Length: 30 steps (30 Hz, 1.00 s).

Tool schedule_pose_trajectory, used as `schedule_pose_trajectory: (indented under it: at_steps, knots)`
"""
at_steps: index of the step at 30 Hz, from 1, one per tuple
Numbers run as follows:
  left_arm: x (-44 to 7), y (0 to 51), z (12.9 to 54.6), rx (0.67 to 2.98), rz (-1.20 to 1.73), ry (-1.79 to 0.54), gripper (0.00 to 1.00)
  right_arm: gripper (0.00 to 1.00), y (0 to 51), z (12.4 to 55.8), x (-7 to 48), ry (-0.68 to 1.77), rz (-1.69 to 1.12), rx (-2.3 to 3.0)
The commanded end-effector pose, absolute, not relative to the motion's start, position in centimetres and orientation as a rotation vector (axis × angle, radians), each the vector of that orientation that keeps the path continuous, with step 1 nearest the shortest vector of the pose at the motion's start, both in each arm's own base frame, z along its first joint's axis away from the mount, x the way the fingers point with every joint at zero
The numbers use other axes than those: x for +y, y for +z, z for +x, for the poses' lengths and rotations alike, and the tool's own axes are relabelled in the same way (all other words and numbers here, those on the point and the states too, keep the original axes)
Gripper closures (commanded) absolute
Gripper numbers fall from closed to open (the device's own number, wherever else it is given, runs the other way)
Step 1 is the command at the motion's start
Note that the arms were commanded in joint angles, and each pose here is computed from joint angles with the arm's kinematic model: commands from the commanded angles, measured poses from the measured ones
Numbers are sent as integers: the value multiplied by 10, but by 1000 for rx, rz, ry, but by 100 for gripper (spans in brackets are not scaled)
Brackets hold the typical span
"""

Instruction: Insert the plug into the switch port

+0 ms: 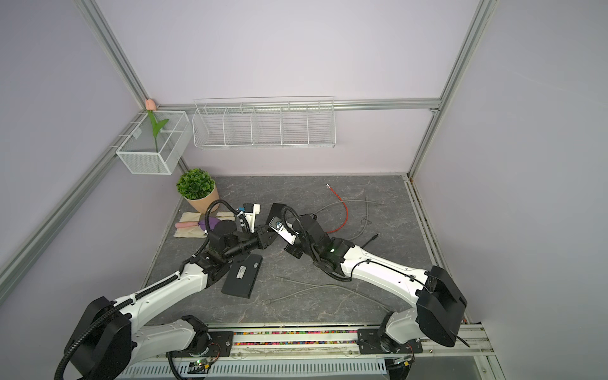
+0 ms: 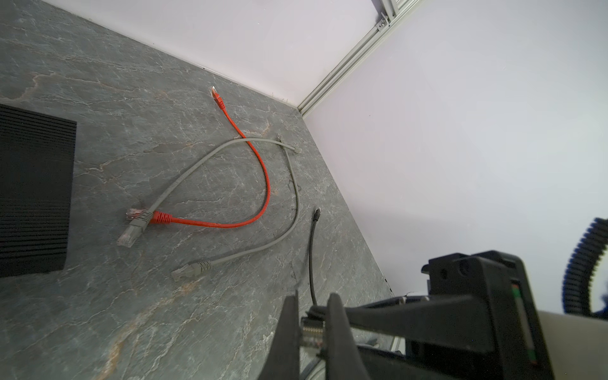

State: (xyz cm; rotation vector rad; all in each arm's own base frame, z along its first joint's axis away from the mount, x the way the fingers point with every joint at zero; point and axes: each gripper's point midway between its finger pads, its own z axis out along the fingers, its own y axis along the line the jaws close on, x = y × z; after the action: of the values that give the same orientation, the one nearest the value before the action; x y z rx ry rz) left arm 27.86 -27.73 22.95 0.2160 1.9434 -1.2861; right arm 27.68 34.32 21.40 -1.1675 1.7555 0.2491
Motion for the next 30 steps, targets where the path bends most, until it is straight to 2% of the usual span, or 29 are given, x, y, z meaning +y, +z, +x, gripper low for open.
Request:
schedule_pose_trajectory:
  at_steps: [1,4,8,11,22,30]
  knots:
    - [-284,259,272,1853,321,-1305,100,63,228,269,335,281,-1171,1750]
    - [-280,274,267,1795,375,-1277,100,49,243,261,319,323,-1149,1779]
    - [-283,293,257,1702,505,-1261,100,45,268,260,281,436,-1037,1798]
    - [-288,305,248,1632,609,-1263,100,41,291,249,259,608,-1030,1773]
    - [-307,330,239,1452,795,-1326,100,44,320,211,267,1035,-1360,1651]
    - [-311,341,230,1371,873,-1354,100,41,316,204,274,1168,-1473,1643]
